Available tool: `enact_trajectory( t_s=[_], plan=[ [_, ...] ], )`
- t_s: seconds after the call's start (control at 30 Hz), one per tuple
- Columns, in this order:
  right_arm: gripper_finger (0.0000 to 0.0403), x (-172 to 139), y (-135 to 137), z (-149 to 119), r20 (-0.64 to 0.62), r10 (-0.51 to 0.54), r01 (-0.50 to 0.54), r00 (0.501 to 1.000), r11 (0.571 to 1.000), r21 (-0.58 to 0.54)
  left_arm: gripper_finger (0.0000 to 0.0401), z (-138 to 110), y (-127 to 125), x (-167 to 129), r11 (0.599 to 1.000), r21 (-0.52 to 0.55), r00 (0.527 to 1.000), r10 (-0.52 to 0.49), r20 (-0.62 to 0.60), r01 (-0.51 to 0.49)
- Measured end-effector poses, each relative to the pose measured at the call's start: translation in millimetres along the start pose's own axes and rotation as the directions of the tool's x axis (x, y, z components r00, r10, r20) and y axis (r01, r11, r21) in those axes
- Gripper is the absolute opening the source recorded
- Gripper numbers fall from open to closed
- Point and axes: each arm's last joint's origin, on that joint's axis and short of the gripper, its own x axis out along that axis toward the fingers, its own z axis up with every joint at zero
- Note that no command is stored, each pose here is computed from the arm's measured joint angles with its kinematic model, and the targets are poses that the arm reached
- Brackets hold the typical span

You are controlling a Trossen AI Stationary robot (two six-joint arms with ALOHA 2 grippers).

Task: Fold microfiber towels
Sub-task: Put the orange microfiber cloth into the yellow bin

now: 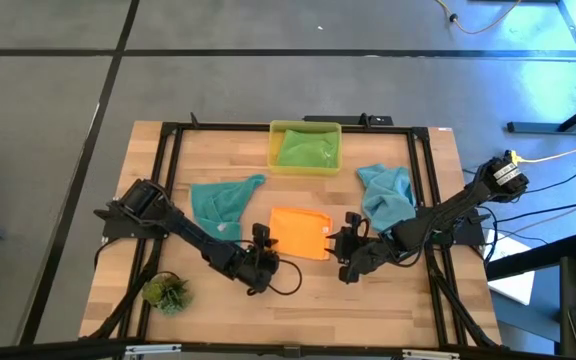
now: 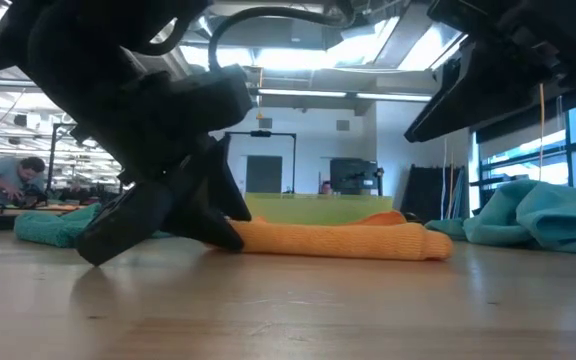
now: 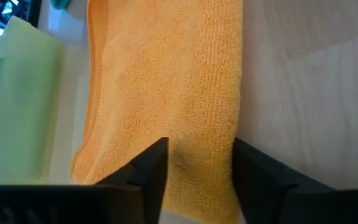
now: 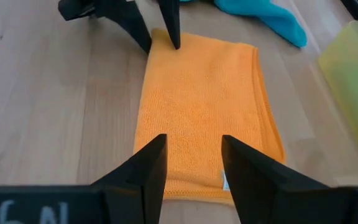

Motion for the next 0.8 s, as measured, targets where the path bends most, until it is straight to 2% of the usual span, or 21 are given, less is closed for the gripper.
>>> enact_trajectory(
  t_s=[0.3,0.4,0.5,0.67,0.8],
  plan=[
    [0.0155,-2,4,4,0.044,0.021,-0.009,0.999,0.967,-0.253,0.0011,0,9,10,0.995,-0.075,0.997,-0.068,-0.029,0.066],
    [0.0157,-1,6,6,0.056,0.059,-0.043,0.997,0.966,-0.255,0.0003,8,17,14,0.985,-0.158,0.997,-0.077,-0.024,0.073],
    [0.0177,4,10,3,0.034,0.105,-0.093,0.994,0.961,-0.259,0.0001,19,29,16,0.967,-0.223,0.991,-0.131,-0.007,0.126],
    [0.0246,19,20,-10,-0.041,0.134,-0.140,0.990,0.950,-0.278,0.0001,36,47,12,0.931,-0.289,0.975,-0.218,0.051,0.224],
    [0.0303,36,25,-24,-0.086,0.068,-0.090,0.994,0.954,-0.285,0.0000,44,62,8,0.910,-0.339,0.971,-0.220,0.095,0.239]
  ],
)
